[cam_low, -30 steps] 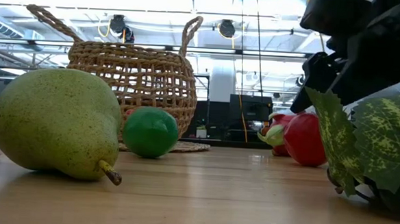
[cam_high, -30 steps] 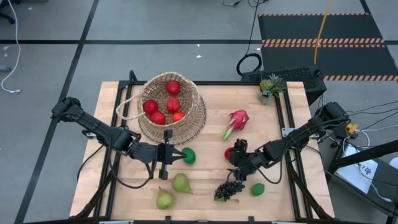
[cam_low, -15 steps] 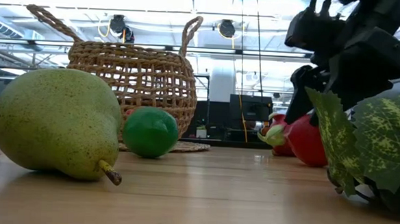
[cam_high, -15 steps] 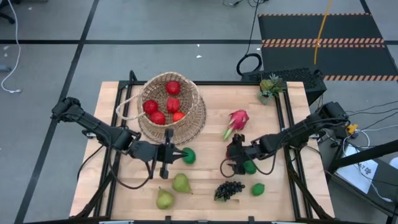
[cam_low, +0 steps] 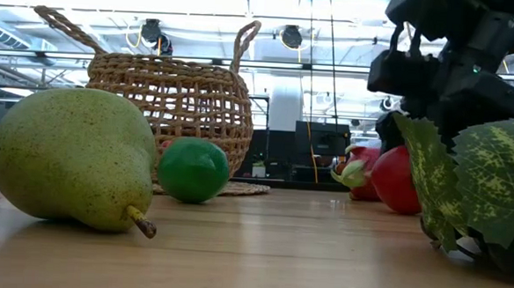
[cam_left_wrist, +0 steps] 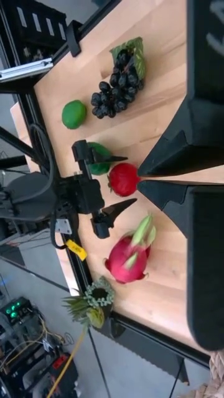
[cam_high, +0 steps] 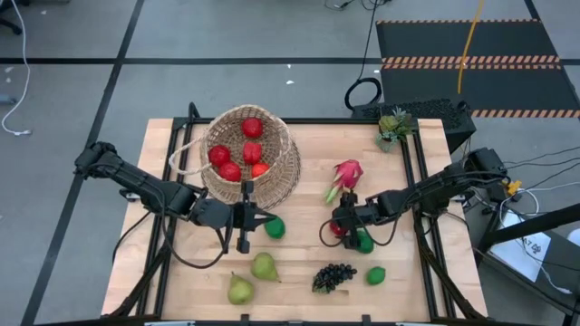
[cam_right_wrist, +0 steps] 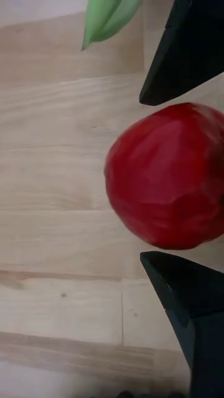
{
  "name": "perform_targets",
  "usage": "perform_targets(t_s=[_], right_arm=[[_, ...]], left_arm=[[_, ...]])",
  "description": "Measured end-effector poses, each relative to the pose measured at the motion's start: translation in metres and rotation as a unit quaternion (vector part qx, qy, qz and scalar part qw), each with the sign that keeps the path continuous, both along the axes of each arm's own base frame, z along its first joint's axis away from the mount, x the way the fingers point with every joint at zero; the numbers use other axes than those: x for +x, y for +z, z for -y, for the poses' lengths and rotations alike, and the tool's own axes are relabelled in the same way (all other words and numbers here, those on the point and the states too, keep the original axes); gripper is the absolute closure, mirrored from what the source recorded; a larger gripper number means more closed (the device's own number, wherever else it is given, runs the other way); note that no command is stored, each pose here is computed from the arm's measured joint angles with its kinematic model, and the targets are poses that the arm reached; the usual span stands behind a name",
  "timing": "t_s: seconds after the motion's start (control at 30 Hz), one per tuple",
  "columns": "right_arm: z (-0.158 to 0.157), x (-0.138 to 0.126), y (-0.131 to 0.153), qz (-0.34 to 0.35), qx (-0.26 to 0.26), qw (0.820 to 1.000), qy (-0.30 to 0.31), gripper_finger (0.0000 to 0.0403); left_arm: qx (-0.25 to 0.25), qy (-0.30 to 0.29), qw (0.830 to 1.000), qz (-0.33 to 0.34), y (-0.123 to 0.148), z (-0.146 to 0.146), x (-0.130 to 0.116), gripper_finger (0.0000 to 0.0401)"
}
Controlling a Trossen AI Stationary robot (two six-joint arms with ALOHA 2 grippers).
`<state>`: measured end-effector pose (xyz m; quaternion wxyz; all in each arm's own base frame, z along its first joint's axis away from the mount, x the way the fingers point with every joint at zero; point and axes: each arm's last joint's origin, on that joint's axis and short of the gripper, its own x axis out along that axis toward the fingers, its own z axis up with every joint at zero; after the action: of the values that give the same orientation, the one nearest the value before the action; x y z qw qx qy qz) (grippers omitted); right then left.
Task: Build produce basket
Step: Put the tomato into the basket
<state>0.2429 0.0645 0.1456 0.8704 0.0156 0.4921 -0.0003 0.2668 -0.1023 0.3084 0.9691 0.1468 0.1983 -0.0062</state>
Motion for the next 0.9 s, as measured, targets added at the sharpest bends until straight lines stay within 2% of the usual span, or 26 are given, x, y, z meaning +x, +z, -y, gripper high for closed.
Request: perform_targets(t_s=[0.17,0.53,0.9], right_arm=[[-0.0003,0.0007,0.0005,0.004,-0.002,1.000,0.006,0.0021],[-0.0004,0.0012,0.0008,0.007,-0.002,1.000,0.006,0.0089],[-0.0010,0.0035,0.0023,0.021,0.017,0.999,-0.019,0.0087]], left_arm=[[0.001,-0.001,1.000,0.000,0.0000,0.0000,0.0000,0.0377],[0.001,-0.002,1.000,-0.001,-0.0001,0.0001,0.0000,0.0377],[0.001,-0.002,1.000,-0.001,-0.0001,0.0000,0.0000,0.0377]])
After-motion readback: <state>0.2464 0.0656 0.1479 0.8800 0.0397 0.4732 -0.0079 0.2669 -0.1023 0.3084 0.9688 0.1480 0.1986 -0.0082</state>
